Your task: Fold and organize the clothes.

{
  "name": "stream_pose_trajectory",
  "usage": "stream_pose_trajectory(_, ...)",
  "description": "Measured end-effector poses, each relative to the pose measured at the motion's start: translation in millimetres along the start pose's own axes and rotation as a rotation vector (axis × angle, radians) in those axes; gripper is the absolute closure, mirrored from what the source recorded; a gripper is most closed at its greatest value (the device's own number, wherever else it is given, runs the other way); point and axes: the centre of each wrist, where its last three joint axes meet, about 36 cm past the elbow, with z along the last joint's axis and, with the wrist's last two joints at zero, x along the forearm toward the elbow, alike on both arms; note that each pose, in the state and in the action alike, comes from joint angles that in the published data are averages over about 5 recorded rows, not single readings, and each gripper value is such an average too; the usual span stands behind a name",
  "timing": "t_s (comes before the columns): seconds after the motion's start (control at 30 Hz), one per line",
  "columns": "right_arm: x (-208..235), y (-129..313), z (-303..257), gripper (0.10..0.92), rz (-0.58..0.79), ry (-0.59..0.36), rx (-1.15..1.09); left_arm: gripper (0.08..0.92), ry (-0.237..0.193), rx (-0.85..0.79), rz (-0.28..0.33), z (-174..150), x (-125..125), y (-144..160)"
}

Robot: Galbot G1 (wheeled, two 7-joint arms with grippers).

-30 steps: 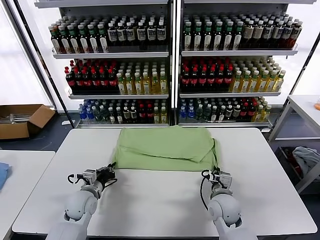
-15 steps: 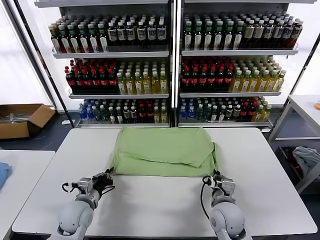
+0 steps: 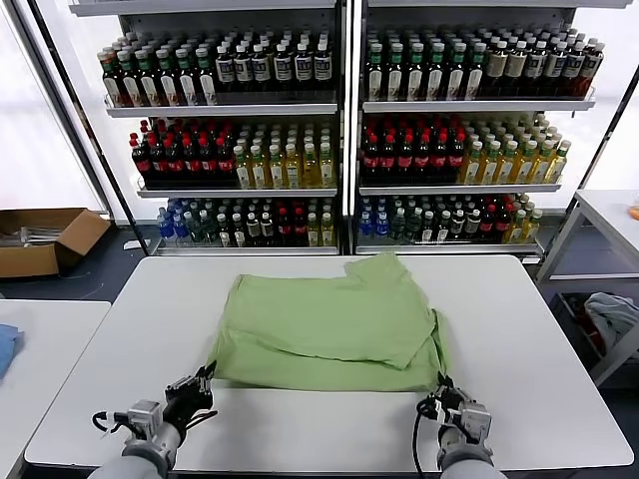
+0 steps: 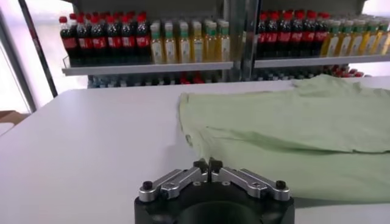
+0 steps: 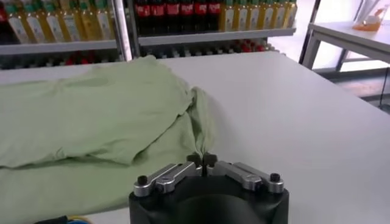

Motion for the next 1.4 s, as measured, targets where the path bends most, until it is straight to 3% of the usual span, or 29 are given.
stream_pose_trajectory(0.33, 24, -5, 12, 0.880, 0.000, 0.041, 0.025, 0.915, 0.053, -0.015, 0.008, 19, 40, -12)
stream_pose_trajectory(0.5, 32, -5, 15, 0.748, -0.001, 0.058, 0.029, 0.870, 0.061, -0.017, 0.005, 20, 50, -18)
stream_pose_trajectory(0.77, 49, -13, -1, 0.522, 0.004, 0.021, 0.000, 0.643, 0.052, -0.002, 0.014, 16, 65, -27)
stream_pose_trajectory(0.9, 57, -22, -19, 0.401, 0.011, -0.038, -0.030, 0.531, 0.008, 0.017, 0.008, 0, 72, -28)
stream_pose_trajectory(1.1, 51, -43, -45, 0.240, 0.020, -0.148, -0.075, 0.357, -0.109, 0.033, -0.005, -31, 77, -19)
stream_pose_trajectory(1.27, 28, -65, -63, 0.202, -0.021, -0.253, -0.055, 0.219, -0.206, 0.023, -0.001, -53, 71, -5)
stream_pose_trajectory(1.4, 0, -82, -80, 0.200, -0.090, -0.315, 0.023, 0.181, -0.259, 0.001, 0.019, -67, 58, 6)
